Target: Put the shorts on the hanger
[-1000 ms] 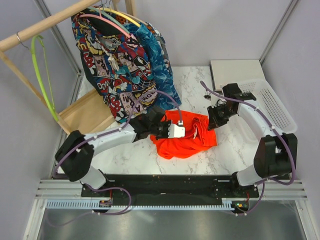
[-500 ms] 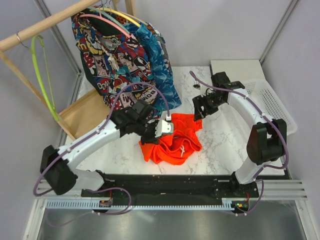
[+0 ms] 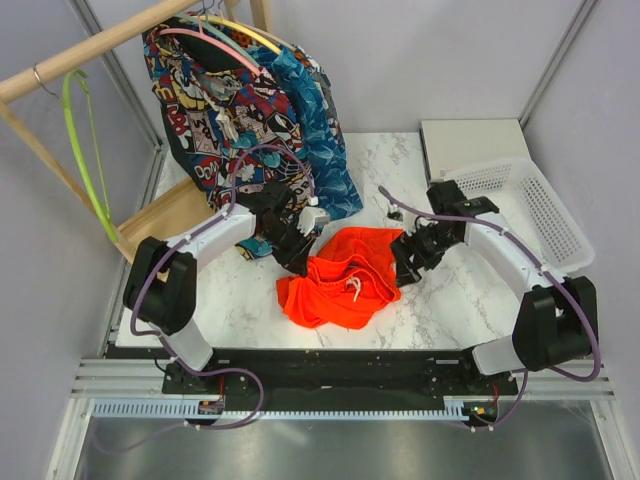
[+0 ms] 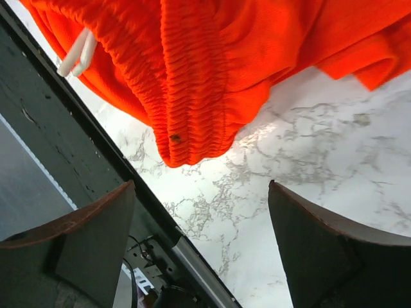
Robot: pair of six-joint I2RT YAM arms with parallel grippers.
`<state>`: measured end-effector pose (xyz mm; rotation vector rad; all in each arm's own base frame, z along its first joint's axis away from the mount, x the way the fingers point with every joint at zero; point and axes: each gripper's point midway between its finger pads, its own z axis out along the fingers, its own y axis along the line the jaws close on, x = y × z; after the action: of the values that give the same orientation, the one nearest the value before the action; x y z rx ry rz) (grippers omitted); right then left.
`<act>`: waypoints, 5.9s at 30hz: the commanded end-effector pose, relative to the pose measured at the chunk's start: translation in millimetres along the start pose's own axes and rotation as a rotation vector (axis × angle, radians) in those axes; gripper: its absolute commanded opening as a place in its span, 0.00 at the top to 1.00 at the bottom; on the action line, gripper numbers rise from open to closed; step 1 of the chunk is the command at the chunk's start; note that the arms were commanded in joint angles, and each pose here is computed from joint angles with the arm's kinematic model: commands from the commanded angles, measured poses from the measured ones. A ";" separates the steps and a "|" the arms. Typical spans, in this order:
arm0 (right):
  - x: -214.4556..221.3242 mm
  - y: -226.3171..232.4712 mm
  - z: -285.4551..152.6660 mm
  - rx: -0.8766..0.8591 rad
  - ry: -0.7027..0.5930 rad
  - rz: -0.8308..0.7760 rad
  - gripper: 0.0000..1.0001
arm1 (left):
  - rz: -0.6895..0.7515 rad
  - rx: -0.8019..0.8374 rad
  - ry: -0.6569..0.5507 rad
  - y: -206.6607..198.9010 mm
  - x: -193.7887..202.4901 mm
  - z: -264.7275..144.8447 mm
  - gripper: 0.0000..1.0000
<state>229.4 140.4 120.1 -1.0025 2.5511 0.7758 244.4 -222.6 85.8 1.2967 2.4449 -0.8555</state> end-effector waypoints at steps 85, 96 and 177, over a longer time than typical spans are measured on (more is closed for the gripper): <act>44.6 10.0 -4.0 0.188 0.224 -0.428 1.00 | 0.326 -0.122 -0.029 -27.6 55.4 -43.0 0.98; 19.8 -7.7 37.0 0.202 0.231 -0.394 0.49 | 0.193 -0.184 0.006 7.7 52.9 -12.2 0.70; -107.6 59.6 -127.9 0.349 -0.182 -0.409 0.02 | -0.470 -1.804 -1.191 -27.7 22.3 -559.2 0.98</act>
<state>251.8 159.0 281.3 -1.2252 2.1602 0.2805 260.2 121.1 459.8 -0.4293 1.5900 0.5744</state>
